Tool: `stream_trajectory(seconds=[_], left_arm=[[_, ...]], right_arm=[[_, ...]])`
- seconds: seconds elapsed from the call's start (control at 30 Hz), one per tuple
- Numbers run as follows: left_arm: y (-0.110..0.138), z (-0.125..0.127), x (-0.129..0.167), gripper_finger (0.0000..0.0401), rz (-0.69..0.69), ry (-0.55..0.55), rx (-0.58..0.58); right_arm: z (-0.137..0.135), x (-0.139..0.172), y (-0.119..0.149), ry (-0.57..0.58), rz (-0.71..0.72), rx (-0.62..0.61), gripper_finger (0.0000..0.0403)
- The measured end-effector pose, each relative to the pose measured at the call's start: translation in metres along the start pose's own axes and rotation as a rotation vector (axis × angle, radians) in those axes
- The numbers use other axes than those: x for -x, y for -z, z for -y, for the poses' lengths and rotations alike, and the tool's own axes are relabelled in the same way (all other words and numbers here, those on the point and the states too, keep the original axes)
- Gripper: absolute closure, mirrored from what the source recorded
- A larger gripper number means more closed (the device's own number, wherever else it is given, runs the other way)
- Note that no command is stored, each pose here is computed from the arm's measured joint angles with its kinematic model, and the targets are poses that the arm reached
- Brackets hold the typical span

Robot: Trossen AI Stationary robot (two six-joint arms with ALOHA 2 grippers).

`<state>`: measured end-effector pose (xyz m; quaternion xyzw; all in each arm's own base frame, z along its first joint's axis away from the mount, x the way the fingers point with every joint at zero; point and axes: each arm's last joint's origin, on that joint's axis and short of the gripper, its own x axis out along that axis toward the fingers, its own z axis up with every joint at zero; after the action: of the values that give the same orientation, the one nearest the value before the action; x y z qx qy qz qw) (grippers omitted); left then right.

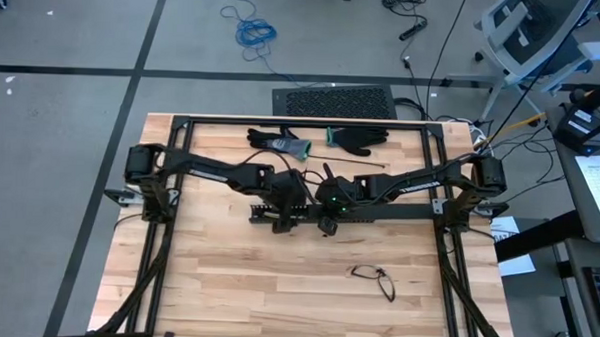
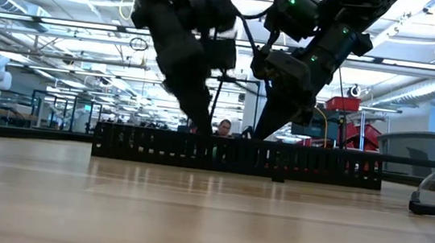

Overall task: Ziptie cables
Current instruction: Close the black cable duct

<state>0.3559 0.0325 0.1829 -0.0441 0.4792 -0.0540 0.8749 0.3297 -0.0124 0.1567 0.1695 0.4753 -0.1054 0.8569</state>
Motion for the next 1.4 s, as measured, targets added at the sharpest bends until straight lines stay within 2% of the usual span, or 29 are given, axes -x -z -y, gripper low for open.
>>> stream_trajectory(seconds=[0.13, 0.37, 0.5, 0.83, 1.03, 1.4], left_arm=[[0.002, 0.002, 0.009, 0.0017, 0.034, 0.0, -0.033], [0.034, 0.002, -0.005, 0.0017, -0.072, -0.002, 0.043], [0.032, 0.001, -0.005, 0.0017, -0.042, -0.038, 0.038], [0.032, 0.004, -0.011, 0.0017, -0.048, -0.041, 0.037], [0.038, 0.002, -0.027, 0.0017, -0.085, -0.088, 0.084], [0.036, -0.005, -0.026, 0.0022, -0.064, -0.141, 0.112]], right_arm=[[0.0, 0.0, 0.0, -0.001, -0.001, -0.001, 0.0403], [0.0, 0.0, 0.0, 0.003, 0.001, 0.0, 0.0403], [0.0, 0.0, 0.0, 0.006, 0.002, 0.01, 0.0403], [0.001, 0.0, 0.0, 0.006, 0.002, 0.013, 0.0403], [0.001, 0.0, 0.0, 0.006, 0.002, 0.013, 0.0403], [0.001, 0.0, 0.0, 0.008, 0.003, 0.012, 0.0403]])
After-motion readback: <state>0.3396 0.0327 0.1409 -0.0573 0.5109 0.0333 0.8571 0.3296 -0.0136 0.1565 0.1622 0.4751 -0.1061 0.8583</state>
